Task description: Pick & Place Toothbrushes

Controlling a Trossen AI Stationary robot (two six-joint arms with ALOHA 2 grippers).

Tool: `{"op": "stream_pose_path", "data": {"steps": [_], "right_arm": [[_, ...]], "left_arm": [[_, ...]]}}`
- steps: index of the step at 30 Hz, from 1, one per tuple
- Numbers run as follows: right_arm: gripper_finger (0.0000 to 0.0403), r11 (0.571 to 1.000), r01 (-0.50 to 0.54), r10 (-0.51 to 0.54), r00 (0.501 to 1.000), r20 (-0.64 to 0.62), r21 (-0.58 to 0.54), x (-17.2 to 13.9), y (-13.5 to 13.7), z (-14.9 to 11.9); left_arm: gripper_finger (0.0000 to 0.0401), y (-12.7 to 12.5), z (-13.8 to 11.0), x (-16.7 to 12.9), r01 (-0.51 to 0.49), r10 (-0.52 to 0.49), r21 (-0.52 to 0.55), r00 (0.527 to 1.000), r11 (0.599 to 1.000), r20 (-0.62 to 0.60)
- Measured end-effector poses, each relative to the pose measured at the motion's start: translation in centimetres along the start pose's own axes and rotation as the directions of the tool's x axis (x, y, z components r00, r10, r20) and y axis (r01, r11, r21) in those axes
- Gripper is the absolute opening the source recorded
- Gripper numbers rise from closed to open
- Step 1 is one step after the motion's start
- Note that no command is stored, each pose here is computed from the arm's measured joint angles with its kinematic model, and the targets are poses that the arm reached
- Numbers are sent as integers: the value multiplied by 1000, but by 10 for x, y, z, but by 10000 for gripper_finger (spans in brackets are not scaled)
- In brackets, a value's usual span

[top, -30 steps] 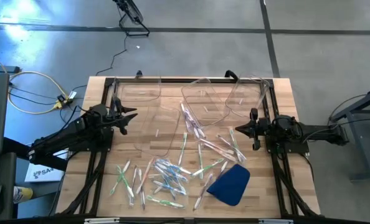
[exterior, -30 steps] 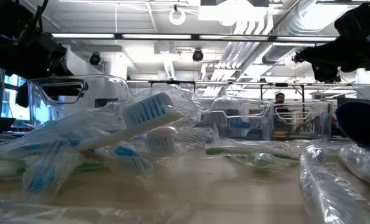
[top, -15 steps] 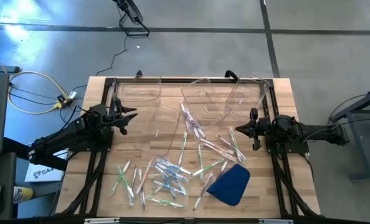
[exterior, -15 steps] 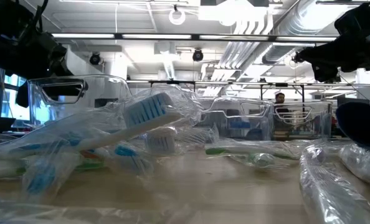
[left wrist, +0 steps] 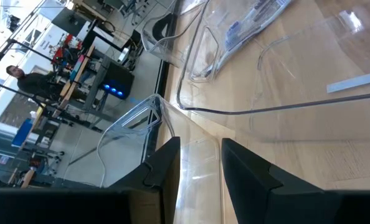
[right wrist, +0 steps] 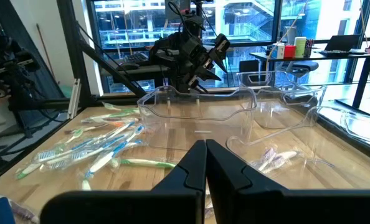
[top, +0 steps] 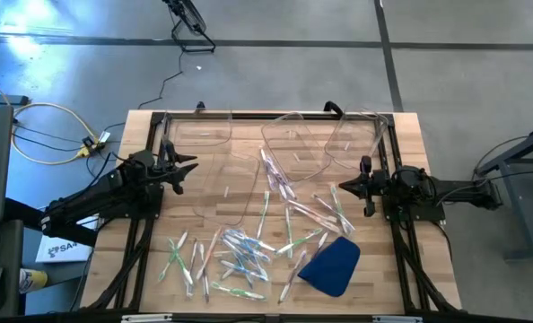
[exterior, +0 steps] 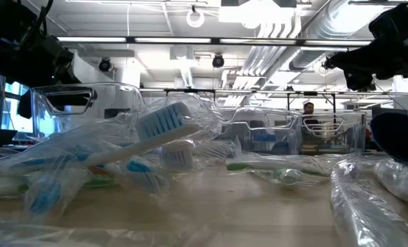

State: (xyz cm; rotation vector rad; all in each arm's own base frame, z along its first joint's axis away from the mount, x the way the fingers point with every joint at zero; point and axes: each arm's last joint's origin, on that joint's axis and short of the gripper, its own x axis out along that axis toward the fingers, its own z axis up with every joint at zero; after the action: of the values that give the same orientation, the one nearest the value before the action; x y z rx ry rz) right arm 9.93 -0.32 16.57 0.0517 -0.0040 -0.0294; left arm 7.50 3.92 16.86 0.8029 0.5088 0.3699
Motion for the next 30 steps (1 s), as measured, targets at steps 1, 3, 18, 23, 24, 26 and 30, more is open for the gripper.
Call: {"op": "stream_pose_path", "data": {"steps": [1, 3, 18, 23, 24, 26, 30], "right_arm": [[2, 1000, -1, 1, 1000, 1, 0, 0, 0, 0], [2, 1000, 0, 0, 1000, 0, 0, 0, 0, 0], [2, 1000, 0, 0, 1000, 0, 0, 0, 0, 0], [2, 1000, 0, 0, 1000, 0, -1, 0, 0, 0], [2, 1000, 0, 0, 1000, 0, -4, 0, 0, 0], [2, 1000, 0, 0, 1000, 0, -10, 0, 0, 0], [2, 998, 24, -23, 1000, 20, -60, 0, -1, 2]], "left_arm": [[113, 0, 0, 0, 0, 0, 0, 1000, 1000, 0], [113, 0, 0, 0, 0, 0, 0, 1000, 1000, 0], [113, 0, 0, 0, 0, 0, 5, 1000, 1000, 0], [113, 0, 0, 0, 0, 0, 6, 1000, 1000, 0], [113, 0, 0, 0, 0, 0, 6, 1000, 1000, 0], [113, 0, 0, 0, -1, 1, 6, 1000, 1000, 0], [113, 0, 0, 0, 0, 0, 8, 1000, 1000, 0]]}}
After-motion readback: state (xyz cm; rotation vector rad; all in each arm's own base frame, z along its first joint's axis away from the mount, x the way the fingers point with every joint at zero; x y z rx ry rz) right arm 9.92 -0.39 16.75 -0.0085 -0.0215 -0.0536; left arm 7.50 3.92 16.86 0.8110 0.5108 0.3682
